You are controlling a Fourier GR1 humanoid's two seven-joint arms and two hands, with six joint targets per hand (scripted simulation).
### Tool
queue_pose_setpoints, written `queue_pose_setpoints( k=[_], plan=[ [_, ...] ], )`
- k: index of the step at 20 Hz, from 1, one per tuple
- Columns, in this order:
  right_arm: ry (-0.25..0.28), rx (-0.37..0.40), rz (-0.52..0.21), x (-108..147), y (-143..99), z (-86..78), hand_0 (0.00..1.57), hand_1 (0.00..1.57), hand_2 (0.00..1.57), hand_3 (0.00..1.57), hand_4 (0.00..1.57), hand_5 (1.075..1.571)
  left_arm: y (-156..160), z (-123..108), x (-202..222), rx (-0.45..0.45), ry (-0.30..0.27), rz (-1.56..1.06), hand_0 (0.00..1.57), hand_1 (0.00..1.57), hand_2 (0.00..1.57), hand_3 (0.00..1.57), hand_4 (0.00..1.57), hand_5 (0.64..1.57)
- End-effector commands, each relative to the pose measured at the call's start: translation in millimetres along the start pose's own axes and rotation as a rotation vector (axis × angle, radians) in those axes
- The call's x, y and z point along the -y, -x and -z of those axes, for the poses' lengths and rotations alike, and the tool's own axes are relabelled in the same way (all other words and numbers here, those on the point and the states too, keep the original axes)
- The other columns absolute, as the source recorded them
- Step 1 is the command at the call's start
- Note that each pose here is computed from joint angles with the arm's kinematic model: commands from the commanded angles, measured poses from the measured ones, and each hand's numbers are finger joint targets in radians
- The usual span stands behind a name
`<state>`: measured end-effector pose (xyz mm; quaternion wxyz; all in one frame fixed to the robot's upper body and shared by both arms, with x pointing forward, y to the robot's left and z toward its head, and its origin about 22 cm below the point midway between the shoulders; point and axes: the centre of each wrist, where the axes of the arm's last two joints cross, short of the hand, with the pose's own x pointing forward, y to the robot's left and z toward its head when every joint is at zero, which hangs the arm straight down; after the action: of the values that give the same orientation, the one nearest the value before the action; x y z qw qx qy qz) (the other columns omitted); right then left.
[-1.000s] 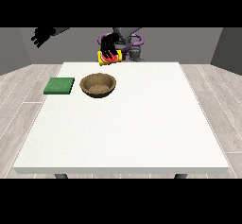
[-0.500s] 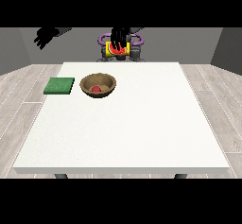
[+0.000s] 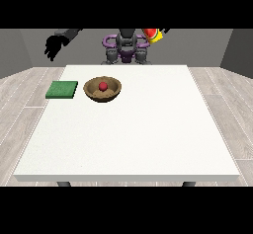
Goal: Pick the cup and pour the ball into the bowl, then pick the bowl and place it on the pad
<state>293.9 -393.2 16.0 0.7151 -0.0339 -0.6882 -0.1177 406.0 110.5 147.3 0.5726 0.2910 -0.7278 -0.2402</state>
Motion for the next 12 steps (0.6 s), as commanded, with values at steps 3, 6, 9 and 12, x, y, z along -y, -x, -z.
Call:
queue_pose_setpoints(
  k=[3, 6, 9, 12],
  plan=[
    [0.085, -0.002, 0.052, -11.2, 27.4, -6.9, 0.0, 0.0, 0.0, 0.0, 0.78, 1.56, 16.0, 12.5, -76.2, 0.069, 0.01, -0.523, 0.0, 0.0, 0.0, 0.0, 1.05, 1.567],
    [0.125, 0.01, 0.088, -22.4, 41.2, -8.9, 0.0, 0.0, 0.0, 0.0, 0.72, 1.566, 36.4, 16.7, -114.7, 0.114, 0.085, -0.606, 0.0, 0.0, 0.0, 0.0, 1.06, 1.566],
    [0.133, 0.028, 0.09, -16.5, 49.5, -9.6, 0.0, 0.0, 0.0, 0.0, 0.74, 1.567, 44.3, 19.7, -154.1, 0.145, 0.114, -0.648, 0.0, 0.0, 0.0, 0.0, 1.05, 1.561],
    [0.124, 0.038, 0.137, -24.6, 66.9, -7.3, 0.0, 0.0, 0.0, 0.0, 0.74, 1.567, 47.3, 18.2, -177.4, 0.152, 0.112, -0.632, 0.0, 0.0, 0.0, 0.0, 1.05, 1.555]
  ],
)
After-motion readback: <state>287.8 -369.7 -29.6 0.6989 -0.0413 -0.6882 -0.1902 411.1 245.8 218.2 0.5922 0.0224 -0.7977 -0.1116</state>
